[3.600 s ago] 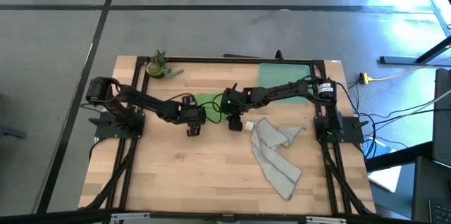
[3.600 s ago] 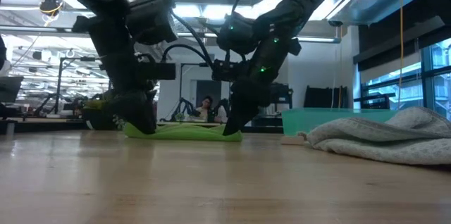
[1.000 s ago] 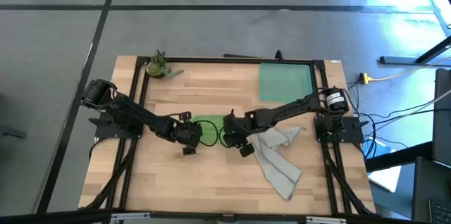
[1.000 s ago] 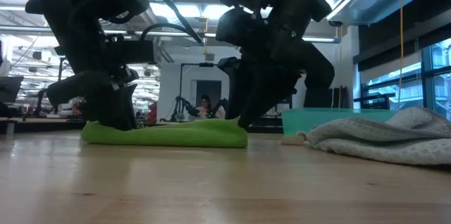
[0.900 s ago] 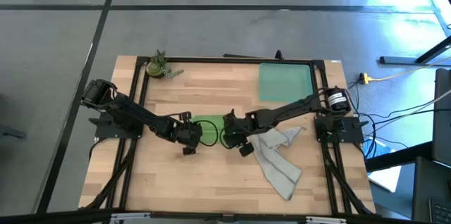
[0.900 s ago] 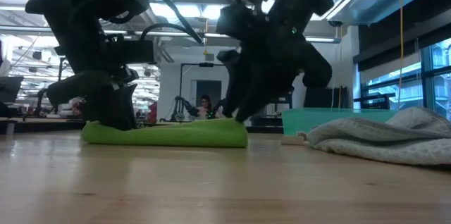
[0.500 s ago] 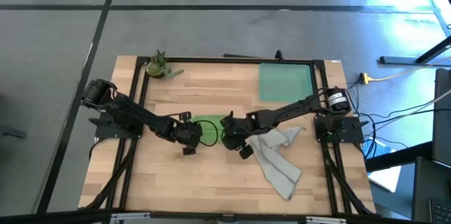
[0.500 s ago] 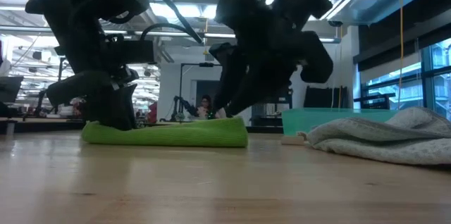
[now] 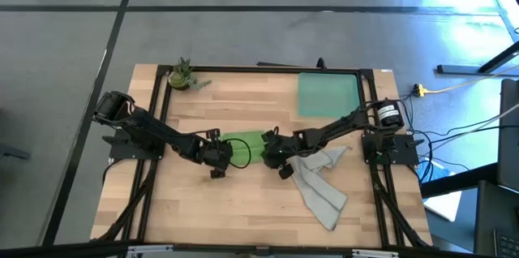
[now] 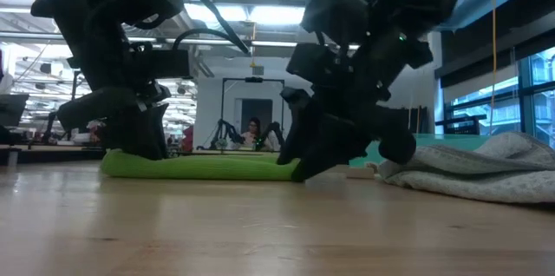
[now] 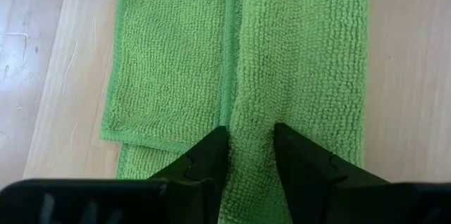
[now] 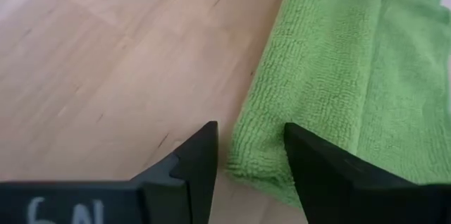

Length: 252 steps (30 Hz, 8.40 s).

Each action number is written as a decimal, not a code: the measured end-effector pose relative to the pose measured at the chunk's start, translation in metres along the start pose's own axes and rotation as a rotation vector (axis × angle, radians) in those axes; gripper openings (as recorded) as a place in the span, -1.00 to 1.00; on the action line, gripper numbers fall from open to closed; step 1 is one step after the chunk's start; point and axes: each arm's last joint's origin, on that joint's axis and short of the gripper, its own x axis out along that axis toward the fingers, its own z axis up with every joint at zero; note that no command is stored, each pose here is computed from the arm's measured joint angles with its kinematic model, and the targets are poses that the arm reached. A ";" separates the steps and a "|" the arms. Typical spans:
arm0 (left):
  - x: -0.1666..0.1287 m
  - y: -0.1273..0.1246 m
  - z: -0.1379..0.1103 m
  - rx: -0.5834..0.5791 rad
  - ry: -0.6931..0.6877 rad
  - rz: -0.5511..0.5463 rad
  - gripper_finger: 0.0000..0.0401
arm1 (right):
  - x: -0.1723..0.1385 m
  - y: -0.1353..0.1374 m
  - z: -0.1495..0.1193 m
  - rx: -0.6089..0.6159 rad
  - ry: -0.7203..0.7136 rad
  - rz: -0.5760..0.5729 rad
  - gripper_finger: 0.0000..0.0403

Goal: Roll microfiber towels into tight, uniform cylinder then place into a basket
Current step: Roll the green microfiber towel

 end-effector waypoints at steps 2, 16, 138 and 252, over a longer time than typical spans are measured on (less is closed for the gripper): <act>0.000 0.000 0.000 -0.001 0.000 0.000 -0.42 | 0.001 0.002 -0.004 0.001 -0.018 -0.010 -0.18; 0.000 0.000 0.002 -0.006 -0.016 -0.003 -0.42 | 0.002 0.006 -0.018 0.128 -0.001 -0.073 -0.92; -0.019 0.056 0.066 0.011 0.175 -0.356 -1.00 | -0.030 -0.125 -0.038 0.943 0.039 0.235 -0.96; 0.054 0.143 0.051 -0.417 0.359 -0.341 -0.97 | -0.007 -0.086 -0.029 0.467 -0.051 0.010 -0.28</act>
